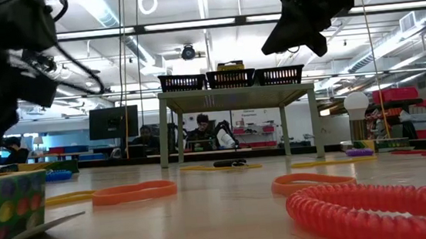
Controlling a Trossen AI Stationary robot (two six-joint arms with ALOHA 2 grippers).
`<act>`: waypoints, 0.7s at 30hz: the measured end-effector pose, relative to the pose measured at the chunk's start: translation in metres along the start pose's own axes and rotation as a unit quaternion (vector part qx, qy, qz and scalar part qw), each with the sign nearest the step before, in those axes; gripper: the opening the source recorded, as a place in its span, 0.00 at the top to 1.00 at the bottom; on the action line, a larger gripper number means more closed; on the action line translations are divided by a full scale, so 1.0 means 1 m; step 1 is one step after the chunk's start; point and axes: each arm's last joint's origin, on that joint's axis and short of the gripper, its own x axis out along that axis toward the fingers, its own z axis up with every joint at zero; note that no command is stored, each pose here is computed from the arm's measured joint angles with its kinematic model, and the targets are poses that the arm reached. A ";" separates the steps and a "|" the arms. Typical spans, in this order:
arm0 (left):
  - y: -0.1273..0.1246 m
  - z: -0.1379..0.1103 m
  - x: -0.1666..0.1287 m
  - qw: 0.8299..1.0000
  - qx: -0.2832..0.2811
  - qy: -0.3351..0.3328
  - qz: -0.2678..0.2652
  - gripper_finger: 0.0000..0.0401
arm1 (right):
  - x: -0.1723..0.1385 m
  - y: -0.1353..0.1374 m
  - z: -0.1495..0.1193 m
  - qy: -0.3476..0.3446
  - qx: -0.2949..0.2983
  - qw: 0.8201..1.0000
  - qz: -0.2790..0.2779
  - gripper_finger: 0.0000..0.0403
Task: Pick & Place Office Desk Supplies
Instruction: Put the red rubber band into the left black bin on the shelf
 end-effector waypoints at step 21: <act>-0.002 -0.007 0.031 0.999 0.023 0.040 0.010 0.79 | 0.000 0.002 0.005 -0.023 0.005 1.000 0.012 0.98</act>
